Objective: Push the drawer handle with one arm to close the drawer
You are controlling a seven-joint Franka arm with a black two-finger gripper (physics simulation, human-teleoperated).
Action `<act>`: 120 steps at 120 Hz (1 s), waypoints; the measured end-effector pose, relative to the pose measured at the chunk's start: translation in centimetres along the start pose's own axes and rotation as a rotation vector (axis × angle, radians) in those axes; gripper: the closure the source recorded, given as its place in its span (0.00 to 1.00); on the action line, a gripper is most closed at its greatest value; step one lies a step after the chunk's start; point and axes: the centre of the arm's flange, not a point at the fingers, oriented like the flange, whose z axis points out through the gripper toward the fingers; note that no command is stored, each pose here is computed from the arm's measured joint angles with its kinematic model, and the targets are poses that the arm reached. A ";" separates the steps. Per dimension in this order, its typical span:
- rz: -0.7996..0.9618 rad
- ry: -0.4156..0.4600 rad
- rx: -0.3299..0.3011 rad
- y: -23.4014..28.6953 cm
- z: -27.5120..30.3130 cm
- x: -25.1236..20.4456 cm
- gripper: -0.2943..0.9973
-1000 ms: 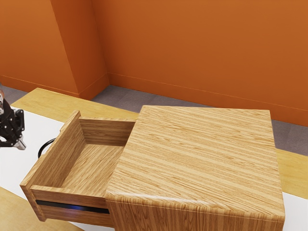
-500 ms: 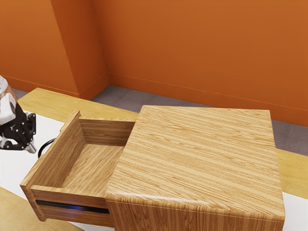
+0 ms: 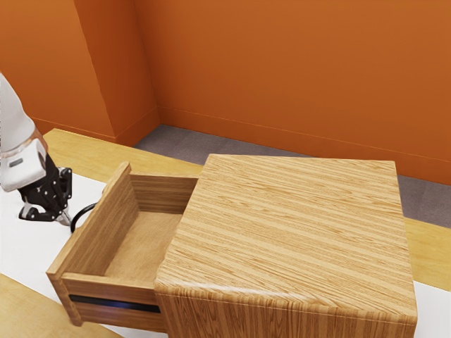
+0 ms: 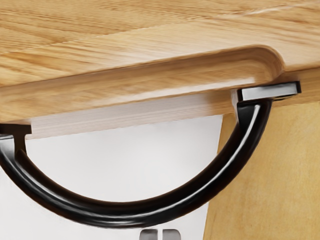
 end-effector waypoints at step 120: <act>0.022 -0.001 0.027 -1.9 0.9 8.4 0.84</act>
